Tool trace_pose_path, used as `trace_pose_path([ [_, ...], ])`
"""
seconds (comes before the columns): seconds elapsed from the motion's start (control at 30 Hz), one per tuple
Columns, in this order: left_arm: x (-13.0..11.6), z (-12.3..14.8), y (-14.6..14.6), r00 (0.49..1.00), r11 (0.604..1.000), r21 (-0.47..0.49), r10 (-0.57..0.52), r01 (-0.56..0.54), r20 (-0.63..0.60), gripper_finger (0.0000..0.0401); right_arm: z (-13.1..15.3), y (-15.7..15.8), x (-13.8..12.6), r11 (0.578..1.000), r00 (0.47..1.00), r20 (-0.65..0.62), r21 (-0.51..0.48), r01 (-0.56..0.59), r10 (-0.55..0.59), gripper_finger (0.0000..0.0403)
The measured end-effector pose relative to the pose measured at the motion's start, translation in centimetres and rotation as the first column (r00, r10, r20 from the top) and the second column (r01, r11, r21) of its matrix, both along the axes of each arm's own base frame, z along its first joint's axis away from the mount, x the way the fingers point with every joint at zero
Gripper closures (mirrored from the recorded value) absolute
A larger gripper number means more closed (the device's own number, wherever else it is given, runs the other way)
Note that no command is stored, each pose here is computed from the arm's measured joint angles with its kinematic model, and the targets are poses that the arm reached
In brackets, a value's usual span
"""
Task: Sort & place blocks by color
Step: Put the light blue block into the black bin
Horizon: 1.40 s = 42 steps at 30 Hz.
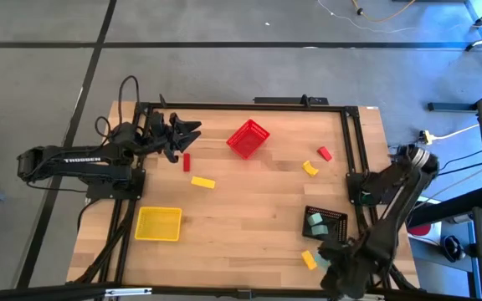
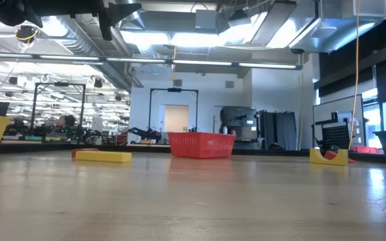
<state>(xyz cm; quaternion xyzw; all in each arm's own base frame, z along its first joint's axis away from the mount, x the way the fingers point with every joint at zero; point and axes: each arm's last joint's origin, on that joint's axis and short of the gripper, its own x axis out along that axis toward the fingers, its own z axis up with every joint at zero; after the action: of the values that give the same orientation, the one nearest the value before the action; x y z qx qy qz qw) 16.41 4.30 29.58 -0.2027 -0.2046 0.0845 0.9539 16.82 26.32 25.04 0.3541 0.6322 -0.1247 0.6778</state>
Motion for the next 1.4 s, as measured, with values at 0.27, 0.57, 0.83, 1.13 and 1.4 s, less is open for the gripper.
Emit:
trace_pose_path([
  [0.27, 0.2, -0.4, -0.6, 0.98, 0.979, 0.057, -0.19, 0.194, -0.062, 0.0194, 2.7, -4.8, 5.9, 0.994, 0.932, 0.356, -0.106, -0.032, 0.068, 0.0275],
  [0.57, 0.6, -1.9, -0.7, 0.945, 0.964, 0.077, -0.231, 0.255, -0.233, 0.0194, 4.1, -14.3, 13.5, 0.939, 0.799, 0.552, -0.341, -0.044, 0.238, 0.0275],
  [0.83, 0.7, -2.2, -0.7, 0.952, 0.974, 0.14, -0.134, 0.177, -0.274, 0.0194, 6.0, -21.5, 14.9, 0.903, 0.647, 0.648, -0.4, -0.158, 0.401, 0.0275],
  [1.13, 0.8, -2.2, -1.4, 0.955, 0.968, 0.205, -0.08, 0.143, -0.286, 0.0194, 3.6, -28.1, 10.9, 0.946, 0.381, 0.869, -0.32, -0.055, 0.316, 0.0275],
  [1.4, 0.9, -2.2, -1.7, 0.958, 0.975, 0.197, -0.046, 0.105, -0.284, 0.0194, 3.6, -30.4, 10.1, 0.903, 0.288, 0.868, -0.43, 0.025, 0.405, 0.0275],
])
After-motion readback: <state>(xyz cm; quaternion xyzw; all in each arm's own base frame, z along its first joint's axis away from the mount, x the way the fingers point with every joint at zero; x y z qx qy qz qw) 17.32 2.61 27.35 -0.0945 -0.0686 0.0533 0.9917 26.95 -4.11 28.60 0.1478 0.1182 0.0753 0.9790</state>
